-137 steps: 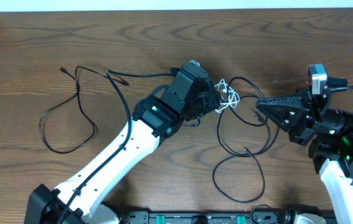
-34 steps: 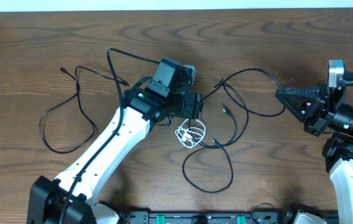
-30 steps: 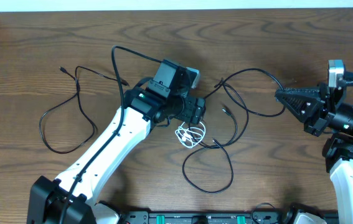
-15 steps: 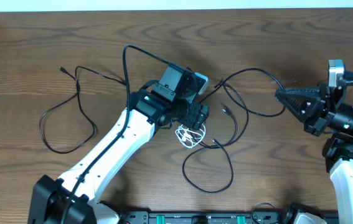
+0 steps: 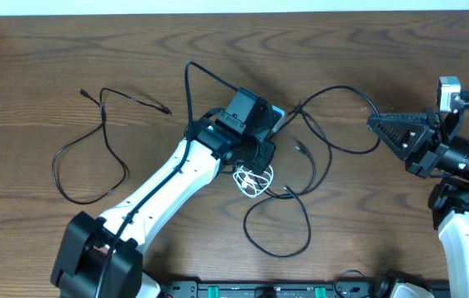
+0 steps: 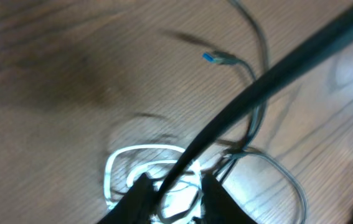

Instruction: Untangle cables

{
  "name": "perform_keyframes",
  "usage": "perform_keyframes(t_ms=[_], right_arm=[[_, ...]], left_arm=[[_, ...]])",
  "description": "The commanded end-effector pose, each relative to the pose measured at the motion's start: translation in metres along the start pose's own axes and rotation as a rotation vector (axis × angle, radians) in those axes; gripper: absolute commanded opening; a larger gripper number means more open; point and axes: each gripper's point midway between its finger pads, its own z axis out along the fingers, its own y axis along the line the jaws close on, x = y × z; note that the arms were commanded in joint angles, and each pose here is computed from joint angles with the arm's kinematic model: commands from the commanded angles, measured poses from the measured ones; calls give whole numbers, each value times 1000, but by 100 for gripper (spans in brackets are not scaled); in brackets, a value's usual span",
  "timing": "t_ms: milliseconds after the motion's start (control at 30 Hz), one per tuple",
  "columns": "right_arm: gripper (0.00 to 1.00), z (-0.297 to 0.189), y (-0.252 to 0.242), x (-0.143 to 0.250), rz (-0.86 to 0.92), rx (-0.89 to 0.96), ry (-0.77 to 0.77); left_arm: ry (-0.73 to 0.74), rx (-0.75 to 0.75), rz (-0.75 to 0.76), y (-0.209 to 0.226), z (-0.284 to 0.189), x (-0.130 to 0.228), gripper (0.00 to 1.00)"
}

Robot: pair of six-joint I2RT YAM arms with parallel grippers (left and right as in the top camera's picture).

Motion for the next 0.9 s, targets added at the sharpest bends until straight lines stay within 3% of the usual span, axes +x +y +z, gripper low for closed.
perform_keyframes(t_ms=[0, 533, 633, 700, 733, 767, 867], right_arm=[[1, -1, -1, -8, 13, 8, -31], [4, -1, -1, -7, -15, 9, -29], [20, -1, -1, -7, -38, 9, -25], [42, -1, -1, -6, -54, 7, -18], [62, -1, -1, -5, -63, 7, -13], [99, -1, 0, -4, -73, 6, -8], [99, -1, 0, 0, -106, 1, 16]], left_arm=[[35, 9, -5, 2, 11, 9, 8], [-143, 20, 9, -4, -7, -32, 8], [-225, 16, -1, -5, -23, -50, 7], [-287, 16, -8, -5, -38, -63, 7], [-322, 16, -17, -4, -48, -70, 8], [-354, 14, -31, -3, -57, -76, 7], [-474, 15, -77, 4, -90, -95, 8]])
